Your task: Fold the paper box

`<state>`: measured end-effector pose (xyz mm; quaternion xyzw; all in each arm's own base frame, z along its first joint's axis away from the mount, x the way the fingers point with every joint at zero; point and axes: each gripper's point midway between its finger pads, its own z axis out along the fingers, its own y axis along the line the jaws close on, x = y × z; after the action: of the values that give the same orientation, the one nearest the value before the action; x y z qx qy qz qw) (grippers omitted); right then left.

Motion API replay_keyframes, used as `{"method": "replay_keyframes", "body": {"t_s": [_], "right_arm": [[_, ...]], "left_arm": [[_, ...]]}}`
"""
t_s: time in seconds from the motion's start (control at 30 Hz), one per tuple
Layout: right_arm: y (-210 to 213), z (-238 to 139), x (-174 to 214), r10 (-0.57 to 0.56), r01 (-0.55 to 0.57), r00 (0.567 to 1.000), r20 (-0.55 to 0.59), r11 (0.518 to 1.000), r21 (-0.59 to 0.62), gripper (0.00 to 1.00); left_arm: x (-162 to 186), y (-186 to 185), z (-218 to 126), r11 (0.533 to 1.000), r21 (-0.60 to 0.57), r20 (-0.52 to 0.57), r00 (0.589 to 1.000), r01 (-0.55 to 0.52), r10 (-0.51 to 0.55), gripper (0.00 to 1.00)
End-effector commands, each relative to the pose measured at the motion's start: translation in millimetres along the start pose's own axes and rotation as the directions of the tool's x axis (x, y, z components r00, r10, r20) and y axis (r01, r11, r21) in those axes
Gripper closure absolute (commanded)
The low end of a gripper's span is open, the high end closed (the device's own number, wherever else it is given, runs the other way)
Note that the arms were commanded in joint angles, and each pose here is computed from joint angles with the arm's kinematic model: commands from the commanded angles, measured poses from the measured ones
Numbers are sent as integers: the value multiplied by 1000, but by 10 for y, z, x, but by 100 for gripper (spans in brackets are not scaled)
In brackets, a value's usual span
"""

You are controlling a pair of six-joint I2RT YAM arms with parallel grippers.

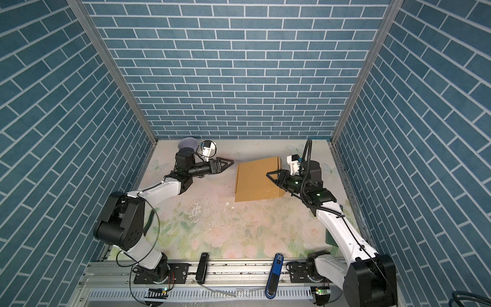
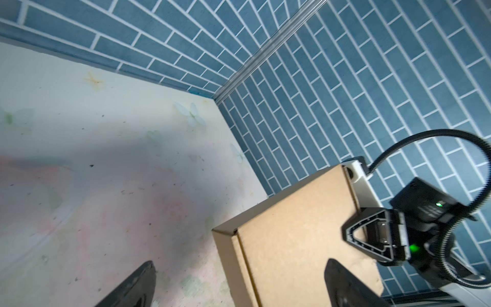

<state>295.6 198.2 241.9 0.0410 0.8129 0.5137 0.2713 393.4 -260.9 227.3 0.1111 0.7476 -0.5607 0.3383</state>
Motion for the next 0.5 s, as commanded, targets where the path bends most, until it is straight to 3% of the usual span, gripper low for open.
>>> {"method": "replay_keyframes", "body": {"t_s": [0.0,0.47], "right_arm": [[345,-54,-164,-90,91,996,16,991,-102,86],[557,-14,-315,-145,146,989,22,968,-202,89]], "left_arm": [[-26,-47,22,996,86,21,999,22,-24,0],[-25,-195,218,967,233,20,994,103,-111,2]]}}
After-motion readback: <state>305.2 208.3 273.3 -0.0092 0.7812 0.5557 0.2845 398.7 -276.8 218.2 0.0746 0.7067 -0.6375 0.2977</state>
